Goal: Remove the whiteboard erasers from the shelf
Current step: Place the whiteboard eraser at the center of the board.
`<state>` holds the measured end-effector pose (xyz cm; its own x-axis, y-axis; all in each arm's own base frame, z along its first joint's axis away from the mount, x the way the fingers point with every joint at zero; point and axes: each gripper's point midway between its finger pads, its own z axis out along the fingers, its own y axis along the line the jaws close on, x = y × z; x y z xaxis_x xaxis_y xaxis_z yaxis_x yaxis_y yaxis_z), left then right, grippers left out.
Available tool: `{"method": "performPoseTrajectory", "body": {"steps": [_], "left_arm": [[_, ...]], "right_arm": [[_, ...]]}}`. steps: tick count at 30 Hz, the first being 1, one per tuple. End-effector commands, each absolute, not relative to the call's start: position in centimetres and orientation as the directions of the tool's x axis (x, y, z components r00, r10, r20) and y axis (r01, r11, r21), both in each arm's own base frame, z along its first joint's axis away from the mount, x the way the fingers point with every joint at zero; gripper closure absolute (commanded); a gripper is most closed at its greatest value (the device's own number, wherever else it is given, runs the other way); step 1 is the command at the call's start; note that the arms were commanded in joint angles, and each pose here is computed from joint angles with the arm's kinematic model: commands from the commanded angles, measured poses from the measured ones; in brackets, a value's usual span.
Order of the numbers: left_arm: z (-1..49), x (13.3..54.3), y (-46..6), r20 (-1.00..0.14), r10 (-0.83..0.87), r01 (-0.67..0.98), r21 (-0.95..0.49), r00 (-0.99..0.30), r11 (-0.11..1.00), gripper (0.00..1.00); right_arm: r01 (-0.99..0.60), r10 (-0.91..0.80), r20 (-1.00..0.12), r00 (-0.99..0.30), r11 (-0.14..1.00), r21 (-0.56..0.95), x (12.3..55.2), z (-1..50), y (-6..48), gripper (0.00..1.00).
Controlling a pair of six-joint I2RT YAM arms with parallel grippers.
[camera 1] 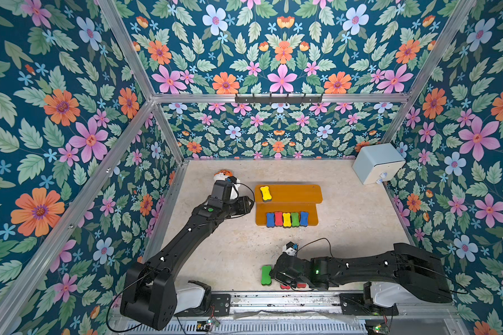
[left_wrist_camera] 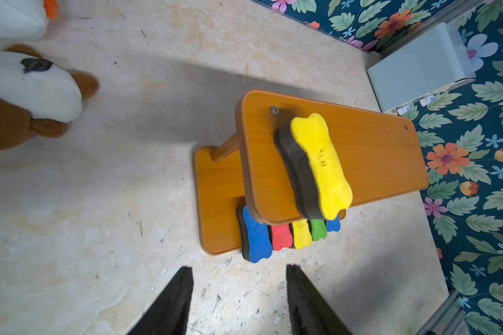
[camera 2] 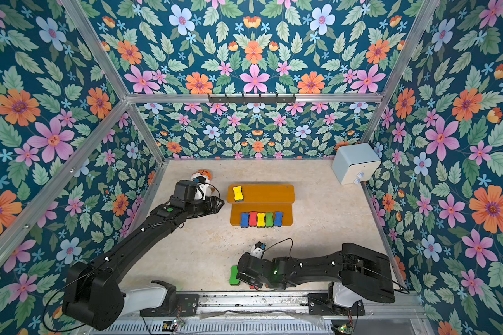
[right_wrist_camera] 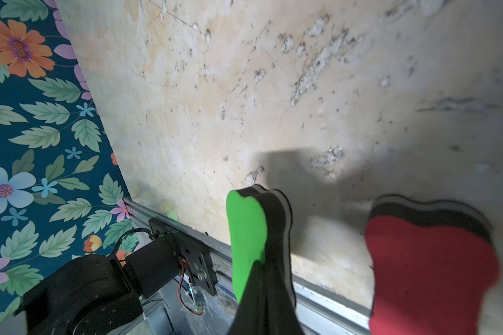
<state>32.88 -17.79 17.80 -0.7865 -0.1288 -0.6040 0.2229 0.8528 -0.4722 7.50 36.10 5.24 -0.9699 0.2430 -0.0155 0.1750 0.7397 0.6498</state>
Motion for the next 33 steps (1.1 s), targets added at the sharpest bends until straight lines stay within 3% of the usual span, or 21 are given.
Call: {"method": "performPoseTrajectory", "body": {"steps": [1,9,21,25,33], "left_arm": [[17.8,32.9,-17.5,-0.615,-0.114,0.230,-0.451,-0.780,0.863,0.43],[17.9,32.9,-17.5,-0.617,-0.115,0.229,-0.450,-0.779,0.864,0.43],[18.1,33.1,-17.6,-0.618,-0.121,0.227,-0.454,-0.777,0.862,0.43],[18.6,33.4,-17.7,-0.619,-0.125,0.222,-0.452,-0.775,0.864,0.42],[19.9,34.8,-18.9,-0.635,-0.133,0.159,-0.381,-0.761,0.911,0.44]], "right_arm": [[0.197,0.253,0.002,-0.968,0.747,0.635,7.2,4.7,35.7,1.00],[0.202,0.244,0.022,-0.970,0.745,0.636,6.8,4.2,35.6,0.99],[0.153,0.225,-0.029,-0.974,0.746,0.648,7.5,6.0,35.7,0.73],[0.099,0.216,-0.102,-0.971,0.751,0.653,8.8,8.0,35.5,0.70],[-0.077,0.243,-0.429,-0.870,0.793,0.605,16.2,14.5,32.9,0.67]]}}
